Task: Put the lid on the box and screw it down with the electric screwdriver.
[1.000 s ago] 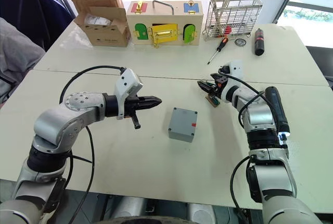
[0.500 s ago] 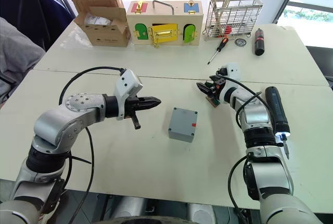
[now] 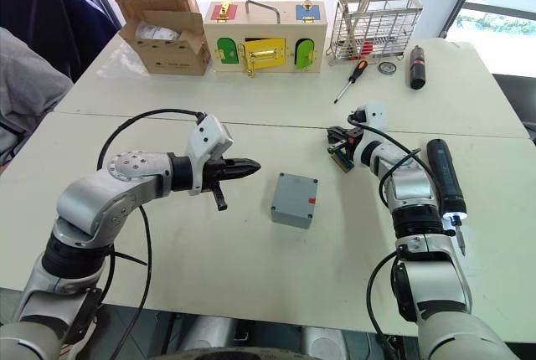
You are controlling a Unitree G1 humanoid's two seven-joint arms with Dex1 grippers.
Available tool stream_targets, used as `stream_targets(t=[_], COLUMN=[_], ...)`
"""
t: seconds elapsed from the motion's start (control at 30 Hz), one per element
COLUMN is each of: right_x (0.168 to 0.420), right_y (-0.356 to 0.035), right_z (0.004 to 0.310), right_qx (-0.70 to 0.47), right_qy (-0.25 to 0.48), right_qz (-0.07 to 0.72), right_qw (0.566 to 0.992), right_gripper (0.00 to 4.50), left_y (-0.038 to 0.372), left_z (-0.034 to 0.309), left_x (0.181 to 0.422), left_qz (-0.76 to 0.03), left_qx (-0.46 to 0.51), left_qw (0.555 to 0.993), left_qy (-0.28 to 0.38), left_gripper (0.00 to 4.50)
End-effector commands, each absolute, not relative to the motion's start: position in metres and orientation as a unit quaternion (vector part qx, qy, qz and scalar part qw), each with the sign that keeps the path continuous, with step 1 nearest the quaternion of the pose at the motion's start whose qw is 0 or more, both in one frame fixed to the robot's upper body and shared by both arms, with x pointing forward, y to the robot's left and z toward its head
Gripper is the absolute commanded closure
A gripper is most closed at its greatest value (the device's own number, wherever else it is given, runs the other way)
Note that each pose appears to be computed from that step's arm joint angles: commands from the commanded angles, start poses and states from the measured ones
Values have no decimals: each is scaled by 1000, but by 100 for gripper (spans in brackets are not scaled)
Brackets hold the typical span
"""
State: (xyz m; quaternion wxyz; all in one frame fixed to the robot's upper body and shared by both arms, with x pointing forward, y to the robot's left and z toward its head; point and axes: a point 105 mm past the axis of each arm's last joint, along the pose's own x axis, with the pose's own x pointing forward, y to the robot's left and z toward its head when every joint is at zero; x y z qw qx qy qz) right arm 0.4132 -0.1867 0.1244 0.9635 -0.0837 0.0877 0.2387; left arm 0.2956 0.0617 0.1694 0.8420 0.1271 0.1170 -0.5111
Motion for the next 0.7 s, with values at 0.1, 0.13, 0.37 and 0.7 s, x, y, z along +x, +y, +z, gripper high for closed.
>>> stream_targets(t=[0.1, 0.13, 0.37, 0.7], right_x=[413, 413, 407, 406], right_y=[-189, -189, -187, -181], right_z=[156, 160, 191, 149], right_qx=[-71, -67, -54, -70], right_qy=[40, 35, 4, 60], right_qz=[231, 231, 238, 243], right_qw=[969, 970, 970, 966], right_gripper=[447, 447, 447, 447], left_y=[61, 60, 58, 55], left_z=[177, 177, 176, 175], left_x=[294, 294, 294, 297], left_qz=[-516, -517, -521, -525], left_qx=[133, 133, 131, 130], left_qw=[840, 840, 837, 836], left_qy=[99, 99, 99, 94], left_gripper=[450, 450, 450, 450])
